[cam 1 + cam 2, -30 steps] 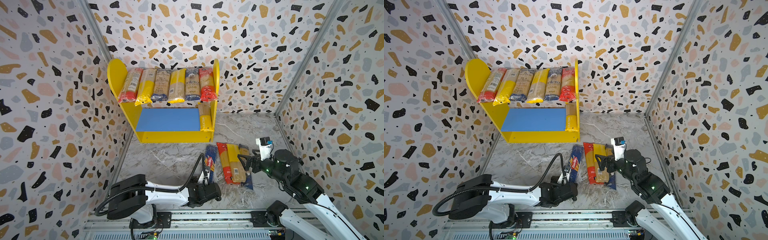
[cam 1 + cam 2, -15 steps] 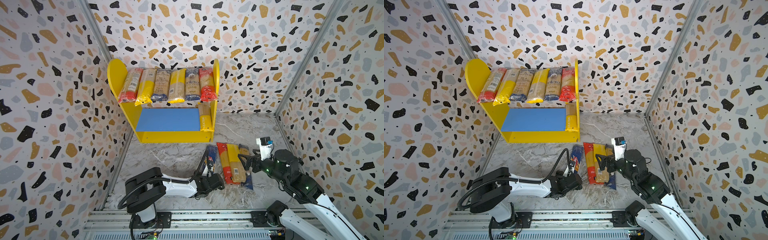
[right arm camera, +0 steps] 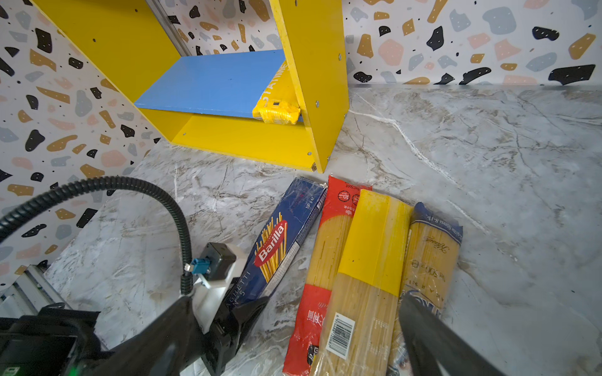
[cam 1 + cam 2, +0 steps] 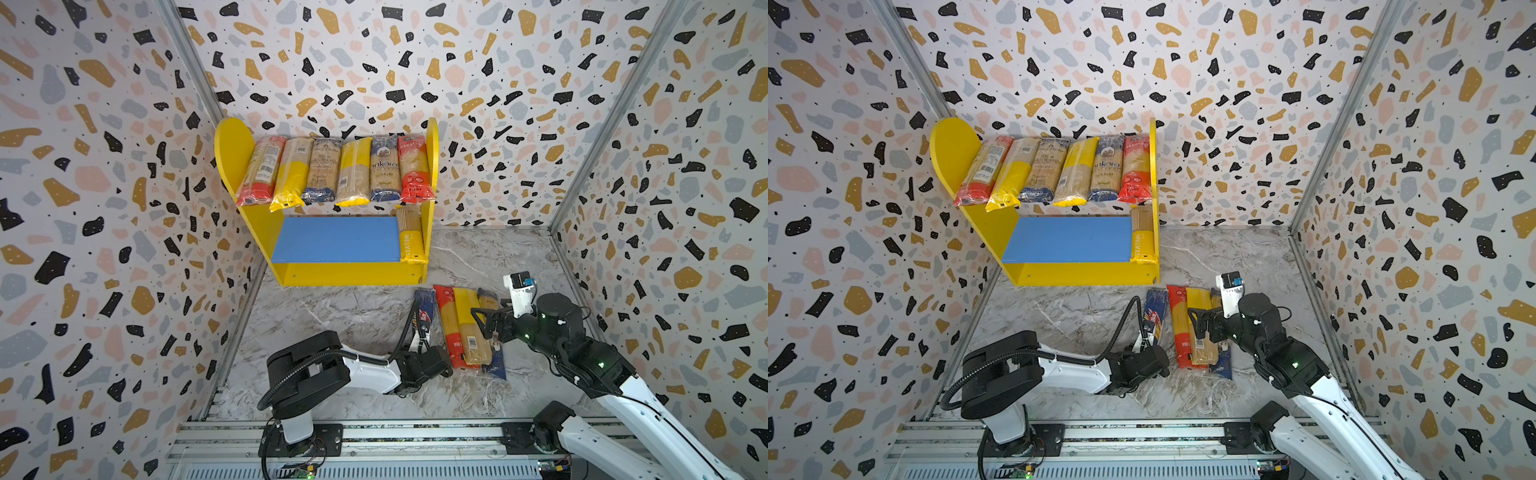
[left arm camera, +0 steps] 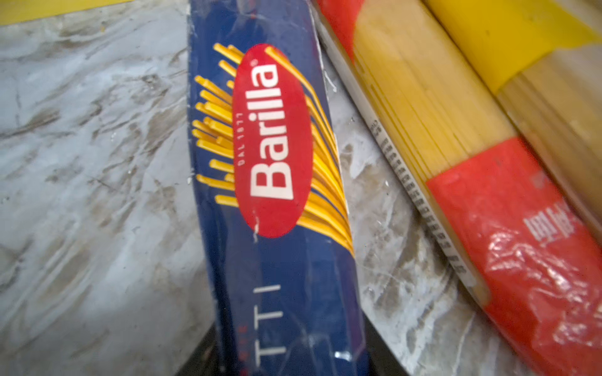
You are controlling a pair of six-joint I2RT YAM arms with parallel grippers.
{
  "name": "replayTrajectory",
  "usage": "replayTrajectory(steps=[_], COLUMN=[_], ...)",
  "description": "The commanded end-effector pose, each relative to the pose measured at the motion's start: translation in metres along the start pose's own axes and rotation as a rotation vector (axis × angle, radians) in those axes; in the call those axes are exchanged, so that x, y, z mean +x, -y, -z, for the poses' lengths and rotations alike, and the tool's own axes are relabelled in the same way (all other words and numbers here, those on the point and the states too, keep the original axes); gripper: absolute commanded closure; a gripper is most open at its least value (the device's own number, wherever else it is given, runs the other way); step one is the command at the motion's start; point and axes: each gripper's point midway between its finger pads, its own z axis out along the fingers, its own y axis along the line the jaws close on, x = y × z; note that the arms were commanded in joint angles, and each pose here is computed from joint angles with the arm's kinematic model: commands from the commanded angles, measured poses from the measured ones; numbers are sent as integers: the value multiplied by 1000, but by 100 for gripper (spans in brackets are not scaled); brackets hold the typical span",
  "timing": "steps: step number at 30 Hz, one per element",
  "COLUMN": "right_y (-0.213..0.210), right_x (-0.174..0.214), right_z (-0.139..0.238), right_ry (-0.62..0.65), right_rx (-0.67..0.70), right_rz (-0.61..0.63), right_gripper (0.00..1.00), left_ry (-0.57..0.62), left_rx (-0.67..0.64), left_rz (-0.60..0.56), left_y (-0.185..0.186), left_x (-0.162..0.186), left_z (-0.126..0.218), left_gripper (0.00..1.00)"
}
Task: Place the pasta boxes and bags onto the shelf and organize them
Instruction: 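Close the left gripper on the top end of the blue Barilla box, then lift the Barilla box upright onto the blue shelf beside the yellow package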
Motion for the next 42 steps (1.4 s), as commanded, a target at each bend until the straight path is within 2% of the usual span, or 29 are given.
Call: replayTrajectory(steps=[1,6,9,17,26,37,42], right_y=[-6,-7,-10,-21,-45,-82,-91], right_x=[-18,-18,-19,-23,-21,-30,-38], right_z=[5,-1,-4,-12,-32,-51,-53], right_ry=[49,39,34,22,-14,-33,-29], right_rx=[-13,-17,-29,-82,-152,-213,-237], right_rz=[16,16,14,12,19,65,67], right_gripper=[1,1,1,1,1,1,1], left_ry=[-128,-86,-67,7,158,397,459], left_rx=[-28,-38,-39,-25,-23,-82,-137], left_rz=[-47,-47,-52,-18,70,175,149], left_y=[-28,-42,-48,-63,-93,-141,-148], left_x=[40,30,24,7,-35,-83,-110], left_z=[-6,7,15,43,102,167,178], left_gripper=[70,92,100,100,100,100,100])
